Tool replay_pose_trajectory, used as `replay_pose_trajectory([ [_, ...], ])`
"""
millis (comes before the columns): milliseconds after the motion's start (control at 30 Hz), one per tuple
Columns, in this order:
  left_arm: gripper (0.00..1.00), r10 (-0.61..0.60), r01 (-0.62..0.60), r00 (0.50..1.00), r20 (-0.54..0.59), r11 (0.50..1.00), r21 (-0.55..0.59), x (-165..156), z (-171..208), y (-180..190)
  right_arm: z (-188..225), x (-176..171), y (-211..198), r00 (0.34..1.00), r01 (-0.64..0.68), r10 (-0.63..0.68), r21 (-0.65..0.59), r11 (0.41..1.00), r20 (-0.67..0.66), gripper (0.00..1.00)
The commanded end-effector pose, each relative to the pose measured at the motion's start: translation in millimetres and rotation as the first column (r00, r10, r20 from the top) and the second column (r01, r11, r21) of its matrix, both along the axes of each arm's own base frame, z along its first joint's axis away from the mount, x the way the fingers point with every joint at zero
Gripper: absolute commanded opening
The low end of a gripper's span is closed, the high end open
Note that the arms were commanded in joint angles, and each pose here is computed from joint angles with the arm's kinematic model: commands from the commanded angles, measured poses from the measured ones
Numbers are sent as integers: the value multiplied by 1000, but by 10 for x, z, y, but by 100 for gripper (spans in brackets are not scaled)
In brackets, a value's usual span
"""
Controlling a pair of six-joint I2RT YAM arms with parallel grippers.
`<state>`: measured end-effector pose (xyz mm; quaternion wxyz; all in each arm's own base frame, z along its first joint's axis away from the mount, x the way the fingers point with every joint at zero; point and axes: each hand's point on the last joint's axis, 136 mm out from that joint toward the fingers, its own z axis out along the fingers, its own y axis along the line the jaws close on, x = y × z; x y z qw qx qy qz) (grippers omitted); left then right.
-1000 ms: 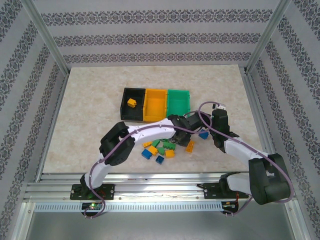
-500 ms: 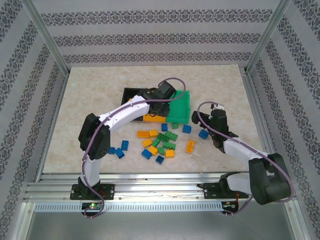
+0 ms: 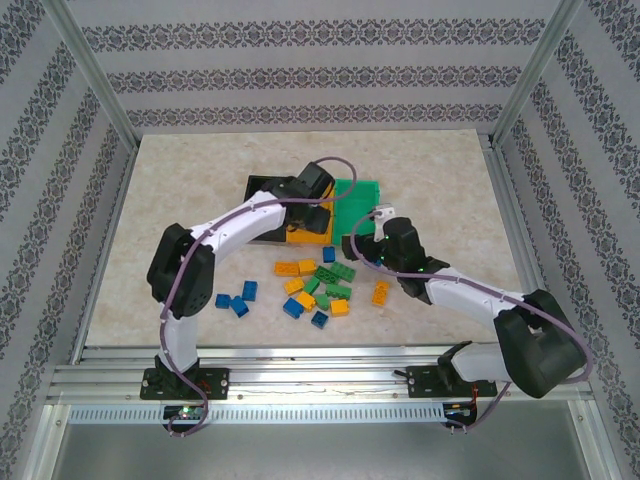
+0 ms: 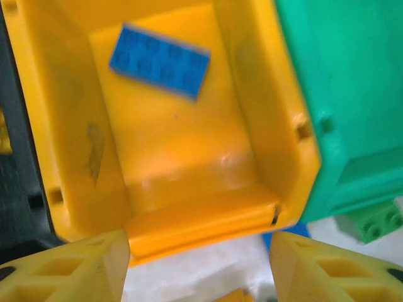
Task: Sort the legos into containers by color
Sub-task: Place the lego in the container, then pick up the lego from the center of the table.
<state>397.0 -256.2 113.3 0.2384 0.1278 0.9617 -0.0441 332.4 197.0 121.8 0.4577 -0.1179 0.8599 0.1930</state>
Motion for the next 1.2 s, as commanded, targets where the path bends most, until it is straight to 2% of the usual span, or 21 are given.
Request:
replay_pose_trajectory([
  [0,60,14,-5,996,89,994,-106,2,223,95,-56,-90,201,994,-107,106,-32,994,-31,91],
  [133,61,39,-10,990,133,977,-213,-150,238,246,-159,-231,315,985,-130,132,24,991,-108,82],
  [233,59,34,16,984,176,961,-277,-272,254,319,-221,-431,472,959,-204,209,43,978,-191,76],
  [433,58,21,54,977,212,938,-343,-507,89,393,-475,-888,638,875,-351,296,-81,933,-383,71],
  [567,58,11,71,973,231,937,-342,-576,9,446,-571,-1053,618,852,-390,290,-159,907,-435,70],
  [700,58,1,89,966,257,937,-338,-600,-9,477,-559,-1079,575,852,-385,272,-185,904,-448,70],
  [933,59,18,86,959,284,933,-351,-630,-33,541,-532,-850,425,897,-263,137,-261,929,-420,70],
  [1167,59,57,50,949,310,944,-326,-648,8,705,-452,-681,179,911,-106,9,-214,971,-411,69],
])
